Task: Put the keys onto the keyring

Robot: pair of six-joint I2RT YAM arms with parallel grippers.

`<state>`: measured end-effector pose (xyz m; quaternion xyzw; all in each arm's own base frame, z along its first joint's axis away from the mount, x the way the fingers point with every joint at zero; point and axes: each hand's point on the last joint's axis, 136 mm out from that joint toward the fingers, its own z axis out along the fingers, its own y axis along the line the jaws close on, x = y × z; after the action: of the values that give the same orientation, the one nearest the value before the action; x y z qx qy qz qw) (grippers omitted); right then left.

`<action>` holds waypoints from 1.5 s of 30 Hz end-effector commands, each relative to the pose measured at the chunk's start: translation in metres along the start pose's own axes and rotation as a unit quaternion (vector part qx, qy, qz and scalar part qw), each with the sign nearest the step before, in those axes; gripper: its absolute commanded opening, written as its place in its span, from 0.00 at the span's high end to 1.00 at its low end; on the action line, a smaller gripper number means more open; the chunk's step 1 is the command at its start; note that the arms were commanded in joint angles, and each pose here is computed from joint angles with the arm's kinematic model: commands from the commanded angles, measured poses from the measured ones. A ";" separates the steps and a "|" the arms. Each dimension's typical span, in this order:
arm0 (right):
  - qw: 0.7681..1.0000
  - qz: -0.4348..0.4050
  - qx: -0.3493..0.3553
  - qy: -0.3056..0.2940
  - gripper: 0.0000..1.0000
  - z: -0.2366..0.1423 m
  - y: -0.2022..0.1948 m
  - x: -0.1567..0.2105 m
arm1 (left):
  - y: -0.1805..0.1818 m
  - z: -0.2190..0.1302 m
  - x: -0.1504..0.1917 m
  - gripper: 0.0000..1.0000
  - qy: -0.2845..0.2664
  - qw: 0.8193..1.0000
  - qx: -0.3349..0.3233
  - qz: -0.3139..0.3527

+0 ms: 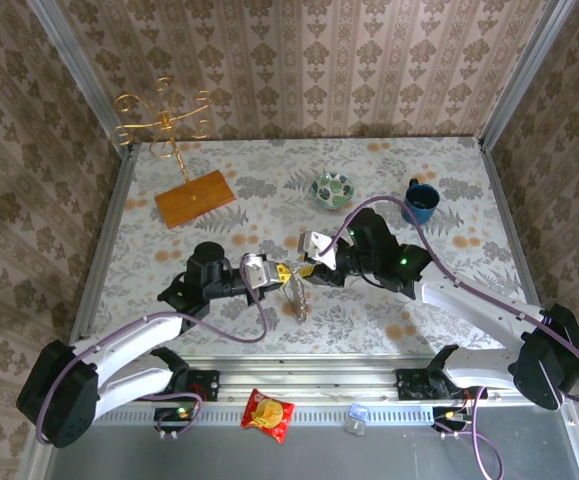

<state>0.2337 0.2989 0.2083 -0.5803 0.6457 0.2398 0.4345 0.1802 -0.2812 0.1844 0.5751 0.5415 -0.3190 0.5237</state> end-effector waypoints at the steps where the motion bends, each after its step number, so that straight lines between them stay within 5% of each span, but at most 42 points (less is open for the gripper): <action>1: 0.999 -0.012 -0.031 0.009 0.68 0.005 0.014 0.006 | 0.002 0.000 -0.010 1.00 -0.008 1.000 -0.002 0.029; 10: 0.999 -0.020 -0.043 0.016 0.77 0.016 0.018 0.007 | -0.001 0.000 -0.011 1.00 -0.009 1.000 0.007 0.025; 17: 0.999 -0.023 -0.045 0.016 1.00 0.020 0.018 0.006 | -0.002 0.001 -0.012 1.00 -0.010 1.000 0.010 0.019; 27: 0.998 -0.014 -0.061 0.005 1.00 0.019 0.023 0.002 | 0.001 0.001 -0.013 0.84 -0.012 1.000 -0.001 0.006; 31: 0.998 -0.012 -0.068 0.005 1.00 0.020 0.025 0.002 | 0.002 0.001 -0.014 0.85 -0.014 1.000 -0.003 0.007; 36: 0.998 -0.011 -0.064 0.008 1.00 0.020 0.024 0.002 | 0.003 0.000 -0.017 1.00 -0.021 1.000 -0.005 0.006; 39: 0.999 -0.001 -0.035 0.003 0.78 0.015 0.015 0.003 | 0.003 -0.001 -0.018 1.00 -0.023 1.000 -0.007 0.006; 45: 0.999 0.027 0.022 -0.041 0.72 -0.008 -0.002 0.007 | 0.001 -0.004 -0.018 1.00 -0.028 0.999 -0.010 0.013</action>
<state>0.2278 0.2946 0.1880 -0.5729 0.6517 0.2554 0.4263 0.1776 -0.2817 0.1856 0.5717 0.5453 -0.3222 0.5215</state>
